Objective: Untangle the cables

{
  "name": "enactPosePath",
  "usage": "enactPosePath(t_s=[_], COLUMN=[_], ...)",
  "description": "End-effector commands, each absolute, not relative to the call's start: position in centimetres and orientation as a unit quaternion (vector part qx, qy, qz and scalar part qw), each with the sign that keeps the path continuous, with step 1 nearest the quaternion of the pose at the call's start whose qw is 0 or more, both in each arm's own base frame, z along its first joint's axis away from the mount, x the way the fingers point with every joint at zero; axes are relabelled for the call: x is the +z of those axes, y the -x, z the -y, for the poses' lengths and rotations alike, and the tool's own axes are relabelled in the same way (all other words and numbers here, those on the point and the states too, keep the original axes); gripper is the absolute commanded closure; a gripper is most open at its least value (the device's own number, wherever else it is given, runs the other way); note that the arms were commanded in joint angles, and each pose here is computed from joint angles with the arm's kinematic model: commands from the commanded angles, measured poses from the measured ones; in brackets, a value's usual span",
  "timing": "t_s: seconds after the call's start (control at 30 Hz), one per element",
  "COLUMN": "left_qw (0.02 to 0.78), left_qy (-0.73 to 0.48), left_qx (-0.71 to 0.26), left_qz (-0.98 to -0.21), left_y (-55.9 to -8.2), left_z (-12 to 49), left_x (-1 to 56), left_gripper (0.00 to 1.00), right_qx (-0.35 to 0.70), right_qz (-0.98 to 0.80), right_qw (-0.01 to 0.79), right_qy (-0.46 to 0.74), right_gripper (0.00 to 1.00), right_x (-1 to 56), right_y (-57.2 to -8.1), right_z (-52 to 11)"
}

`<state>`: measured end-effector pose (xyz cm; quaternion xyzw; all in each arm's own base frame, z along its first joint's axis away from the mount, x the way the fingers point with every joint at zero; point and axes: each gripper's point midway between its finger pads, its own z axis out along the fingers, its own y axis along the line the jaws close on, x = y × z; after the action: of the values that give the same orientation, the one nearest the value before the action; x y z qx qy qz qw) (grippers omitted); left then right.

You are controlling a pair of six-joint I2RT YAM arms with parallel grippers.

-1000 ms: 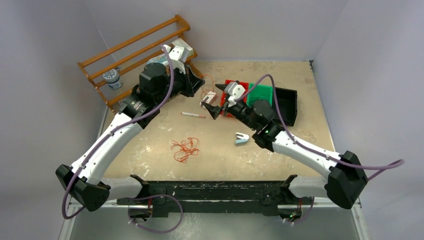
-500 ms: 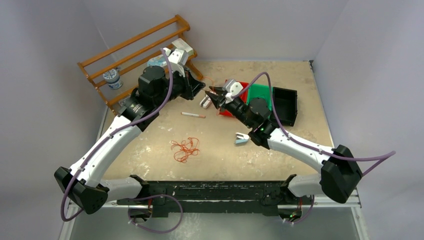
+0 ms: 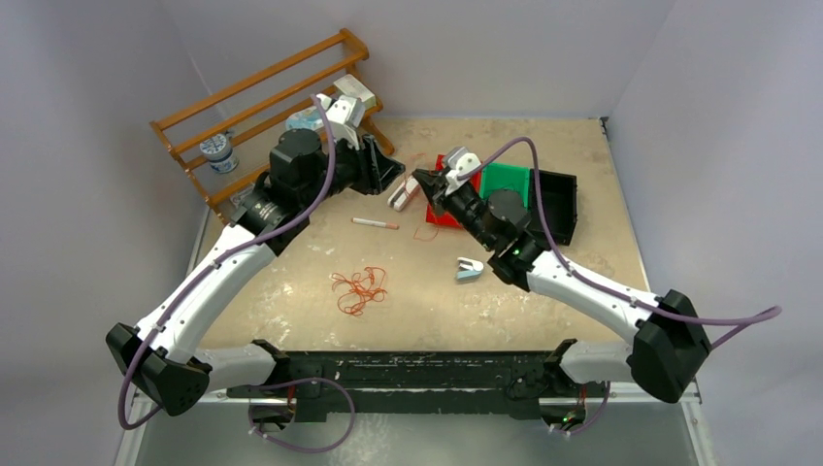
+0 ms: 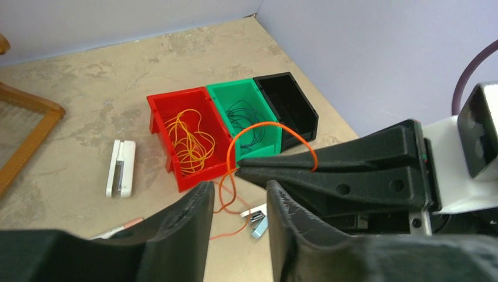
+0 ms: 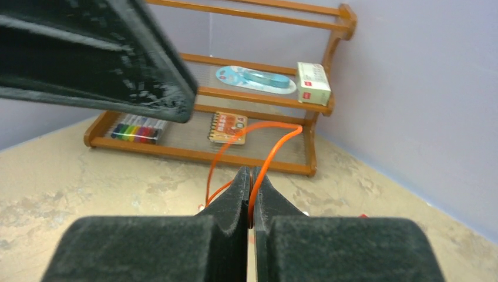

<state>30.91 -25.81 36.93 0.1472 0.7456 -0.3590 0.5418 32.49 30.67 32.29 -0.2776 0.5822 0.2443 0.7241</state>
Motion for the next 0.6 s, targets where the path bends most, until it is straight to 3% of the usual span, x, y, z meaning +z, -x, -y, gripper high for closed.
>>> enactPosePath(t_s=[0.0, 0.13, 0.57], left_qw=[0.564, 0.564, 0.538], left_qy=[-0.144, -0.141, -0.129], left_qx=[-0.37, -0.368, -0.352], left_qz=[-0.724, -0.725, -0.755], left_y=[-30.8, -31.0, -32.6], left_z=[25.7, 25.7, 26.3], left_x=[38.6, 38.2, 35.0], left_gripper=[0.58, 0.52, 0.51], right_qx=[0.226, 0.2, 0.035], right_qz=[-0.593, -0.629, -0.674], right_qw=[0.747, 0.734, 0.738], right_qy=[0.198, 0.159, -0.019], right_gripper=[1.0, 1.0, 1.0], right_x=[35.8, 35.1, 35.4], right_y=[-33.5, -34.7, -35.3], right_z=[-26.9, -22.9, -8.6])
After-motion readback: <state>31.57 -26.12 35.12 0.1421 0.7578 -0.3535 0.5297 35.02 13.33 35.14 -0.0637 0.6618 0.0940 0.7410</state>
